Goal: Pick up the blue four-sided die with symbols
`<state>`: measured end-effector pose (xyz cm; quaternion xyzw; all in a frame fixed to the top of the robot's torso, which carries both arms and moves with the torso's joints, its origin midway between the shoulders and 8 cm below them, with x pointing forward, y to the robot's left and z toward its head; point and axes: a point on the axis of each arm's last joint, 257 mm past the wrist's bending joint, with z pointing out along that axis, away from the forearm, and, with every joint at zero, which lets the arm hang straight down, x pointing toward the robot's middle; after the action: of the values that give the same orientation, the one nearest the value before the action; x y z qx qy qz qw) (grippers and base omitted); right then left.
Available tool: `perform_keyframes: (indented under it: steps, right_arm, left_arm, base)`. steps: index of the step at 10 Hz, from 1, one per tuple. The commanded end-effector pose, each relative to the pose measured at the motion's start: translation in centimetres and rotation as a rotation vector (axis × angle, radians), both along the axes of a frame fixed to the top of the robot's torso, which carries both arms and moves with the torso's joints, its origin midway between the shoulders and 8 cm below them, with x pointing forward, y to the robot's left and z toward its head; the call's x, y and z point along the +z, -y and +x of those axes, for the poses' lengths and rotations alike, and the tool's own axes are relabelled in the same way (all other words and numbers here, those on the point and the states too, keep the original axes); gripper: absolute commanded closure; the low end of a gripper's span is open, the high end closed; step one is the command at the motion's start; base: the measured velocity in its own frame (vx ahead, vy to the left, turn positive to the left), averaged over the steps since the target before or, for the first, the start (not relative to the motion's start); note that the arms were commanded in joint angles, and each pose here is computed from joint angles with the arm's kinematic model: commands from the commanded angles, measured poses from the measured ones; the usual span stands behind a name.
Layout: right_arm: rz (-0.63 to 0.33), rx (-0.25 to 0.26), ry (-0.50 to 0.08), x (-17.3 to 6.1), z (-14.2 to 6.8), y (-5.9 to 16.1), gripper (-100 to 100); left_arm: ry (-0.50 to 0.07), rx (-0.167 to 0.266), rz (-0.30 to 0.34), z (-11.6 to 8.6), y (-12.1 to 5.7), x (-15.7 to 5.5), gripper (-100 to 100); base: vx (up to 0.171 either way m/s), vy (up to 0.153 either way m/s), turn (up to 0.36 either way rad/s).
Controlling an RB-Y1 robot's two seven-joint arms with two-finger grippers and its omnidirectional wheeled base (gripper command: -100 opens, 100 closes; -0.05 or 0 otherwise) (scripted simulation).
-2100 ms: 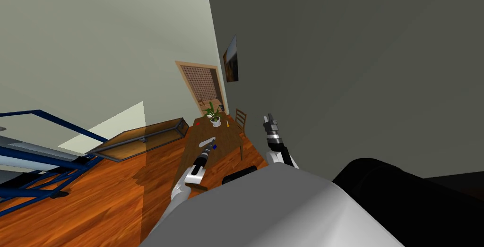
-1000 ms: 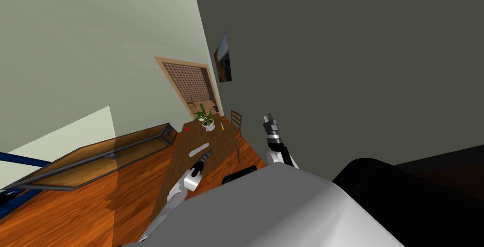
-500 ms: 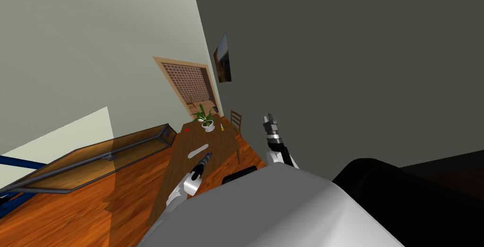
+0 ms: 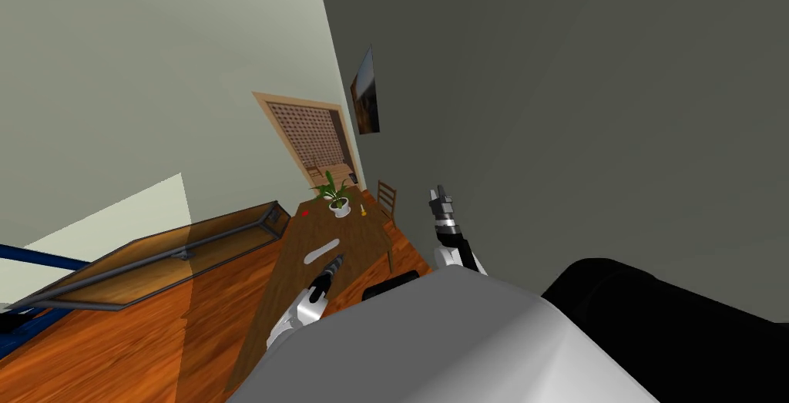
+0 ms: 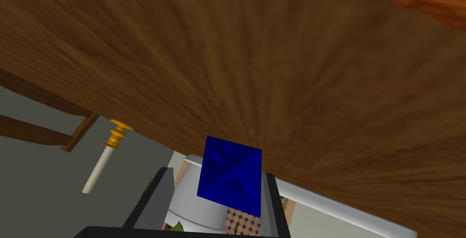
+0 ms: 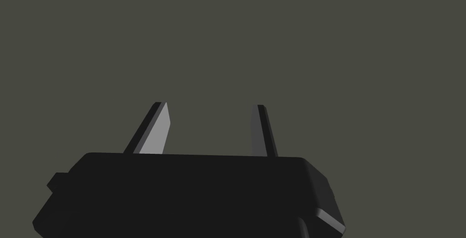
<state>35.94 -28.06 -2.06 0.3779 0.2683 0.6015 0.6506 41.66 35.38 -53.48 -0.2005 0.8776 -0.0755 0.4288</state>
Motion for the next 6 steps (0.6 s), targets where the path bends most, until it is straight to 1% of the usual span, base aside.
perform_keyframes:
  steps: [1, 4, 5, 6]
  right_arm:
    - [0.0, 0.0, 0.0, 0.0, 0.0, 0.0, 0]
    - [0.0, 0.0, 0.0, 0.0, 0.0, 0.0, 0]
    - [0.0, 0.0, 0.0, 0.0, 0.0, 0.0, 0]
    - [0.0, 0.0, 0.0, 0.0, 0.0, 0.0, 0]
  left_arm:
    - [0.0, 0.0, 0.0, 0.0, 0.0, 0.0, 100]
    - [0.0, 0.001, -0.001, 0.0, 0.0, 0.0, 100]
    - [0.0, 0.001, -0.001, 0.0, 0.0, 0.0, 0]
    - [0.0, 0.013, 0.0, 1.0, -0.2, 0.5, 100]
  base:
    - [0.005, 0.002, 0.01]
    - [0.0, 0.0, 0.0]
    - [0.0, 0.0, 0.0]
    - [-0.083, 0.02, -0.121]
